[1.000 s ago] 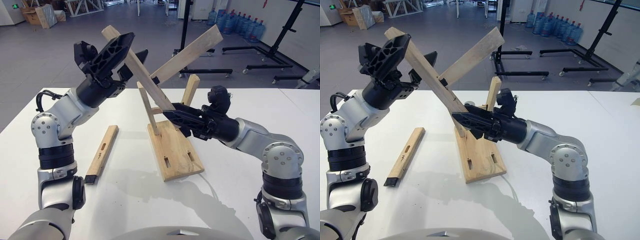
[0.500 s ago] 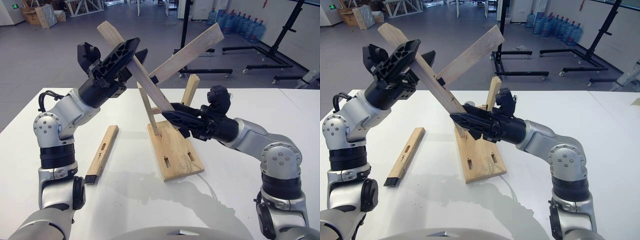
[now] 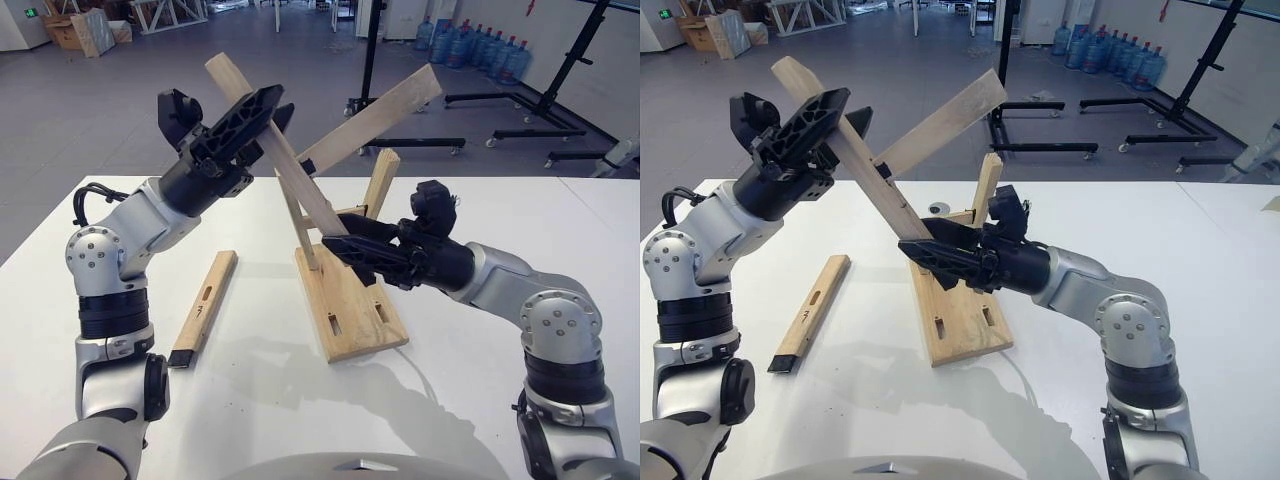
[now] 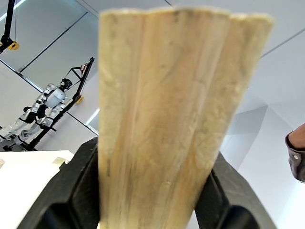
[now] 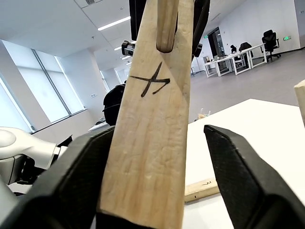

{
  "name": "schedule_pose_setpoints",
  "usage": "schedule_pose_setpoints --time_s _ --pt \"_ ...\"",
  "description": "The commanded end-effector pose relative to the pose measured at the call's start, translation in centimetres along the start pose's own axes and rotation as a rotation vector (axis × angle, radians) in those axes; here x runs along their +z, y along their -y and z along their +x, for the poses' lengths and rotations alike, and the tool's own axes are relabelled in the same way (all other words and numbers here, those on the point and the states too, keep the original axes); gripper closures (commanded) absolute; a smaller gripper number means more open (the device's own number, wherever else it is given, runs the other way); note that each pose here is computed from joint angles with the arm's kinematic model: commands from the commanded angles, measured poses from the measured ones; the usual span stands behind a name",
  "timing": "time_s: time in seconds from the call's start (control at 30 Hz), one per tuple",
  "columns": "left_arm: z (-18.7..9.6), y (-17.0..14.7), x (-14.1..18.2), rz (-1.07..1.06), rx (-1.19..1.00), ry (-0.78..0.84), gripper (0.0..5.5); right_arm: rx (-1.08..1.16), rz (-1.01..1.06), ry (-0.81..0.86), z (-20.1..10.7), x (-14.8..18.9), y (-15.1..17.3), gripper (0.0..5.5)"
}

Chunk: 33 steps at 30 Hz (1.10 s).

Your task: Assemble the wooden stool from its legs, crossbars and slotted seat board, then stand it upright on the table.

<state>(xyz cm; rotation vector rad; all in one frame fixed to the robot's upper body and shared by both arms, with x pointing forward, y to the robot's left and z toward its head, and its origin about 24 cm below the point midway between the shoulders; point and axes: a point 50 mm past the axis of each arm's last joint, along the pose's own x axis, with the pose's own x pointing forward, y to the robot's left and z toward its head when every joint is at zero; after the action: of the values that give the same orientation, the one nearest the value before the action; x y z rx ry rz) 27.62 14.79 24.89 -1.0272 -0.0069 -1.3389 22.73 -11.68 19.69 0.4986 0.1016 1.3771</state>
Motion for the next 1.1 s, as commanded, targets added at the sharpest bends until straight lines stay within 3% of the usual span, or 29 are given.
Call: schedule_pose_setpoints --time_s 0.03,0.27,0.53,0.77,0.9,1.1 --pt "-0.2 -0.1 0.1 0.032 0.003 -0.007 3.38 0.015 0.025 -0.017 -0.5 0.0 -0.2 1.48" --pt "-0.9 -1.0 -0.1 0.086 0.054 -0.025 3.45 0.0 0.019 0.016 -2.8 1.2 -0.9 0.14" --pt "-1.4 -1.1 -1.8 0.339 0.132 -0.18 3.46 -0.212 -0.078 -0.037 -6.5 1.1 -0.1 0.1" --pt "-2.5 -2.6 -5.0 0.589 0.241 -0.173 3.46 -0.382 -0.068 -0.236 -9.9 -4.9 2.1 0.1" --pt "-2.6 -3.5 -6.3 0.604 0.269 -0.092 3.46 -0.469 -0.037 -0.279 -12.9 -7.2 3.3 0.1" --pt "-4.7 -3.8 -8.8 0.499 0.297 -0.113 3.46 -0.507 -0.019 -0.273 -14.7 -7.2 4.4 0.1"
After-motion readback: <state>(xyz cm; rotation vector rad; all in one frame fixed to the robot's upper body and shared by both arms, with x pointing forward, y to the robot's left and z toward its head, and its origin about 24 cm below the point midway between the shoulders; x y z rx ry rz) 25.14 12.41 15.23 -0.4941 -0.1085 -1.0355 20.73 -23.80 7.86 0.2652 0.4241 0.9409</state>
